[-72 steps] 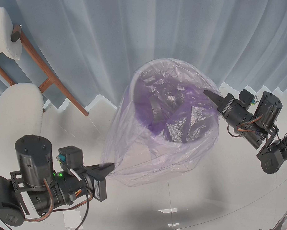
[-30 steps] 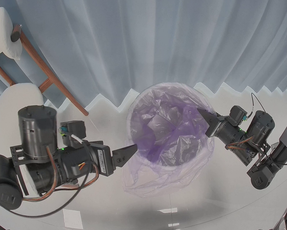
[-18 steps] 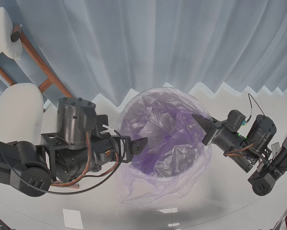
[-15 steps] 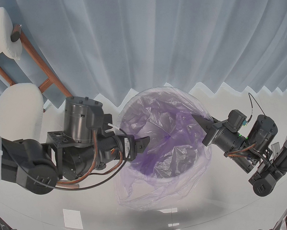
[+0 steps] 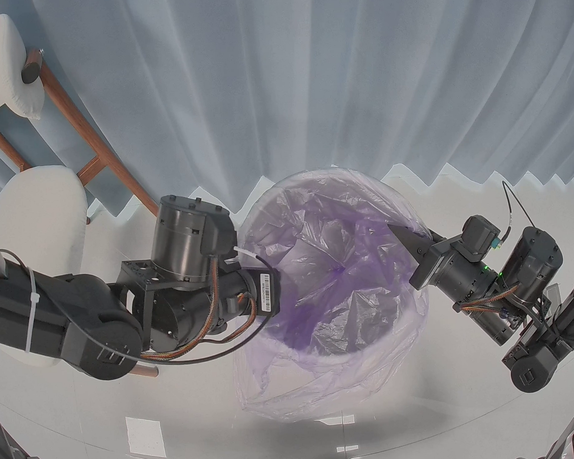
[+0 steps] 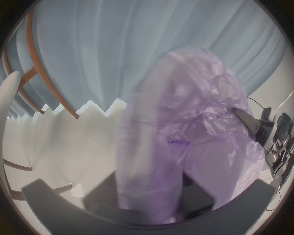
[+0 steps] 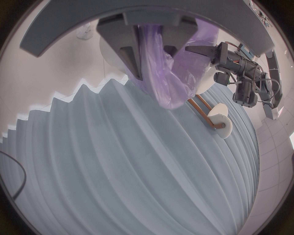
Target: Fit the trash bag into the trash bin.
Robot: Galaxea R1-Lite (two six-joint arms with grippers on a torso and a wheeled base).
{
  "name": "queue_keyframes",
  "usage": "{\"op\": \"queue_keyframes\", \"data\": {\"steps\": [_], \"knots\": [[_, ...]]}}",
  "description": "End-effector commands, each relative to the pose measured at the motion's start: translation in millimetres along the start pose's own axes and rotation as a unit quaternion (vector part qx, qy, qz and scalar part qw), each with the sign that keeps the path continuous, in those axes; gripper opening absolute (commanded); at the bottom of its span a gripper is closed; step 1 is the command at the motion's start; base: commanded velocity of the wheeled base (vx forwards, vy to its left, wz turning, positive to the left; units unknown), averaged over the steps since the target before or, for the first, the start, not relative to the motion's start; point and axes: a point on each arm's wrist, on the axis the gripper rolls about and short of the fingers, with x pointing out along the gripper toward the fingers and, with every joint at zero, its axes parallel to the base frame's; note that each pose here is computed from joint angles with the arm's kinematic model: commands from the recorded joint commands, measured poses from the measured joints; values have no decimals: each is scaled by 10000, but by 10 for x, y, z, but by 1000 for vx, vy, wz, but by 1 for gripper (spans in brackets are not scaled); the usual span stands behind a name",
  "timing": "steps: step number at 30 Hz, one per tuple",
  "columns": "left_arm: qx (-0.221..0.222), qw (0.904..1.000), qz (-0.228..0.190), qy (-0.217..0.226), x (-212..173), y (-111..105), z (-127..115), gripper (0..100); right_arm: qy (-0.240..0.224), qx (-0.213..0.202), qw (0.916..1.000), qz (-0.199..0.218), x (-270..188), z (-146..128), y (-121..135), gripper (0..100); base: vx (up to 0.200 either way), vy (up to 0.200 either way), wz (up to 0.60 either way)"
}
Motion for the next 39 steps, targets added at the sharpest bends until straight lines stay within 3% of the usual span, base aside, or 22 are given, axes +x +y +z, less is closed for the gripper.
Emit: {"op": "queue_keyframes", "data": {"steps": [1,9,10,12,16,27,33,39], "knots": [[-3,10000,6,42,13,15,-31,0,-54,-2,10000,25,-5,10,5,0,0,0,0],[-292,9995,86,50,-67,88,-96,0,-120,56,9999,75,-24,56,24,0,0,0,0],[-322,9995,57,-11,-102,97,-100,0,-101,74,9999,86,-29,50,28,100,0,0,0],[-358,9993,12,-90,-128,103,-102,0,-93,126,9998,116,-32,47,46,100,0,0,0],[-451,9979,-58,-466,-211,162,-147,0,-75,623,9971,439,-81,67,237,100,0,0,0],[-611,9953,105,-749,-395,448,-72,0,238,601,9911,1163,-159,90,146,100,0,0,0],[-701,9941,-85,-818,-466,536,-11,0,249,522,9925,1074,-187,154,-104,100,0,0,0],[-726,9932,-257,-868,-521,540,16,0,395,644,9923,984,-266,111,-130,100,0,0,0]]}}
